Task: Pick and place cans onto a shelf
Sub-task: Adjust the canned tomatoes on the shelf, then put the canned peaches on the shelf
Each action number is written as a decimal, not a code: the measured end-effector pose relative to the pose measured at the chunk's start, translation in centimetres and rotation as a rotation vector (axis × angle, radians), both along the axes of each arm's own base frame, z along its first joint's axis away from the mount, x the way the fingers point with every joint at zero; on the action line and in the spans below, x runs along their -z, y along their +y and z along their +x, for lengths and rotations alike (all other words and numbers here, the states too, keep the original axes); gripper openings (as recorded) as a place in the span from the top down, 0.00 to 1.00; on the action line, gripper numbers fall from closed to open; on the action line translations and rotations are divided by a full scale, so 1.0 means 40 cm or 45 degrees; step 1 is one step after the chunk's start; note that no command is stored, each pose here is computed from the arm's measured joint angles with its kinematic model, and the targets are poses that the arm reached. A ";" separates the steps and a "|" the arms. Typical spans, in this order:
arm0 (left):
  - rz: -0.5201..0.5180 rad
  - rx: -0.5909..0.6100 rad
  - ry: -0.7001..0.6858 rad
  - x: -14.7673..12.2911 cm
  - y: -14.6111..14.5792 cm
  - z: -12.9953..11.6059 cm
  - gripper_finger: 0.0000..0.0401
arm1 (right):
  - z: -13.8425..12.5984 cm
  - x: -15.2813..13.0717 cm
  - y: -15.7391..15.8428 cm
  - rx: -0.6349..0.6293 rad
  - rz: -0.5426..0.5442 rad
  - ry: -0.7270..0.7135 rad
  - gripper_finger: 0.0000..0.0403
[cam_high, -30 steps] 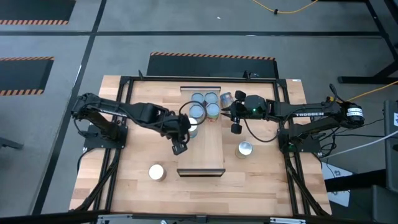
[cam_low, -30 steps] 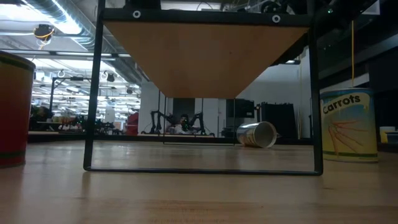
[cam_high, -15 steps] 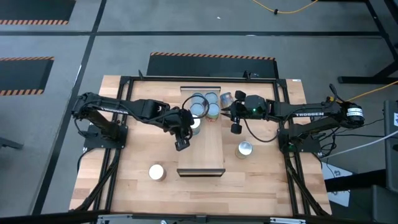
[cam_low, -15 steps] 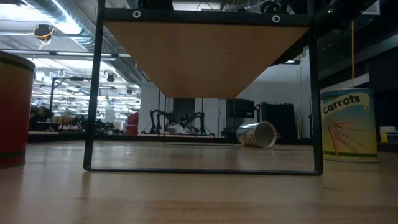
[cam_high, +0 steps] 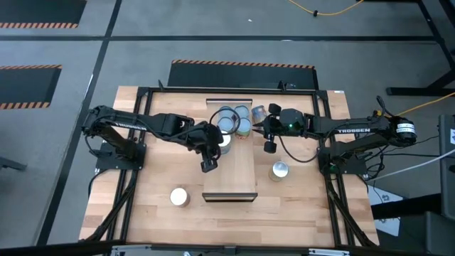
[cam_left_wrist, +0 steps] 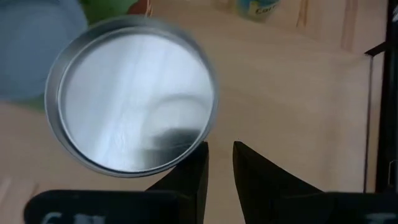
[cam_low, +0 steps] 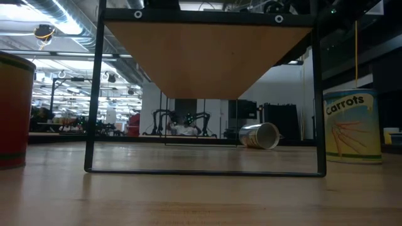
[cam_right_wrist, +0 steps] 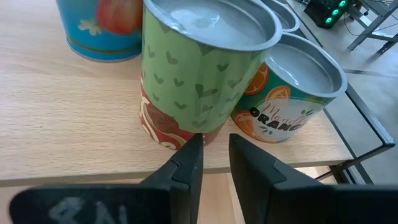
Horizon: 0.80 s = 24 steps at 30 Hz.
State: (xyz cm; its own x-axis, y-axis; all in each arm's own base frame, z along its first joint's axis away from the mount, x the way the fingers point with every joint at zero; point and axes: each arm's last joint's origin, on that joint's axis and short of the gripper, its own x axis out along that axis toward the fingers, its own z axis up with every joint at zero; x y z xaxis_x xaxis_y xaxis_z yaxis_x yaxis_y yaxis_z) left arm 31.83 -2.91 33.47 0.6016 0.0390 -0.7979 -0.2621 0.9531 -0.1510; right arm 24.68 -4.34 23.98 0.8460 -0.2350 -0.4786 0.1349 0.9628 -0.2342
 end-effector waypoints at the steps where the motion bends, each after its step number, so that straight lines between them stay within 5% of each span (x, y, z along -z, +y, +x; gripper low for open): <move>1: 0.000 0.003 -0.011 -0.001 0.000 0.002 0.83 | 0.000 0.000 0.000 0.000 0.000 0.000 0.79; 16: -0.016 0.115 0.038 -0.015 -0.065 -0.040 0.83 | -0.018 -0.076 -0.021 0.050 -0.003 -0.011 0.79; 24: -0.131 0.005 0.220 -0.005 -0.130 -0.096 0.83 | -0.031 -0.124 -0.053 0.121 0.014 0.068 0.79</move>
State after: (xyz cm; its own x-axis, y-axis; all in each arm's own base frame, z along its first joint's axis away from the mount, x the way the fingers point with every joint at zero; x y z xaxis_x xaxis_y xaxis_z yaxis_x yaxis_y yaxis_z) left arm 27.99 -8.10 33.66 0.4553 -0.0504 -0.8889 -0.2888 0.9361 -0.2009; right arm 23.45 -6.47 28.96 0.7934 -0.3076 -0.5252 0.2134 0.9487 -0.2333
